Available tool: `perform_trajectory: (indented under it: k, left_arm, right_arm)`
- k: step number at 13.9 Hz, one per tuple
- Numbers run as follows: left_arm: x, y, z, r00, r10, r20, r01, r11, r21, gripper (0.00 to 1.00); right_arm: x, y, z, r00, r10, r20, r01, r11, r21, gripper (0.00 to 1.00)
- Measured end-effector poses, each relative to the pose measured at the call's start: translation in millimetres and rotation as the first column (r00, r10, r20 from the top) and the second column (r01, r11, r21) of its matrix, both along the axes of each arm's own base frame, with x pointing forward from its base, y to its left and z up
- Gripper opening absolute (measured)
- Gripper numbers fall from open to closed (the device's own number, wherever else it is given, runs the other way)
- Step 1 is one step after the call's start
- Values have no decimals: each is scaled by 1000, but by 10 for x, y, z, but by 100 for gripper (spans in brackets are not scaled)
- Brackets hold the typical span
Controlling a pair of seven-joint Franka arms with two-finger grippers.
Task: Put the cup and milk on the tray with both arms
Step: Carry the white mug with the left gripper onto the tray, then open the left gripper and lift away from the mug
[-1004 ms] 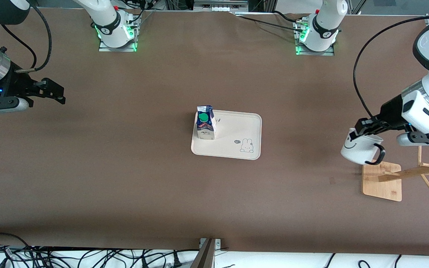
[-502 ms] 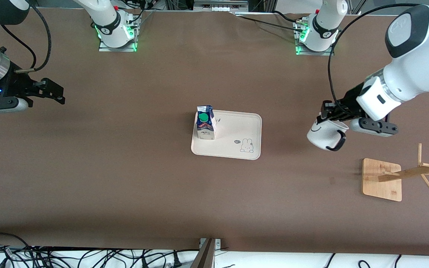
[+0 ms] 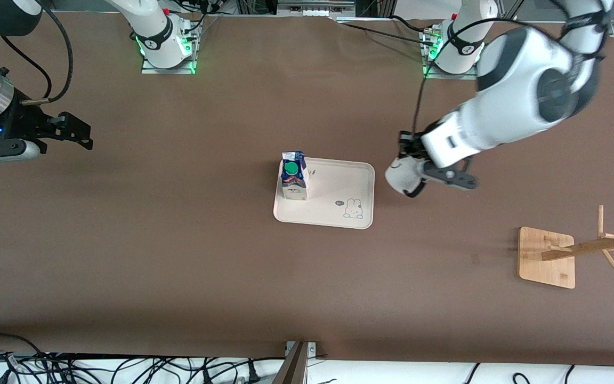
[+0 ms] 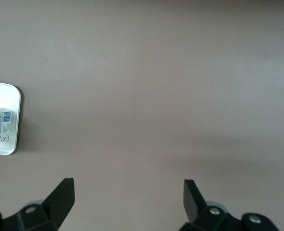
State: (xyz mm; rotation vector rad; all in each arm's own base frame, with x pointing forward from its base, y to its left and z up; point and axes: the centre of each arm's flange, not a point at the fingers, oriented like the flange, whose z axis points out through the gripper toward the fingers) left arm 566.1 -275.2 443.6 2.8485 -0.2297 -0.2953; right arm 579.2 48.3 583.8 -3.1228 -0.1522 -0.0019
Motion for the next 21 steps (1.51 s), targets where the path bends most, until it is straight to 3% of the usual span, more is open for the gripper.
perform_trajectory:
  k: [6,11,15,17,21]
  left_arm:
    - [84,-918,-1208,971,204,-123,-177,964,201,9]
    - [-37,-1335,-1977,968,206,-145,-154,940,304,9]
    - [-43,-1348,-2040,964,212,-161,-152,934,322,9]
    - [-41,-1321,-2144,961,217,-171,-151,931,331,23]
    - [-5,-1291,-2201,959,224,-172,-157,930,333,62]
  right_arm:
    - [0,0,0,1000,0,0,0,1000,0,100]
    - [0,0,0,1000,0,0,0,1000,0,100]
    - [1,0,0,1000,0,0,0,1000,0,100]
    - [1,0,0,1000,0,0,0,1000,0,100]
    - [1,0,0,1000,0,0,0,1000,0,100]
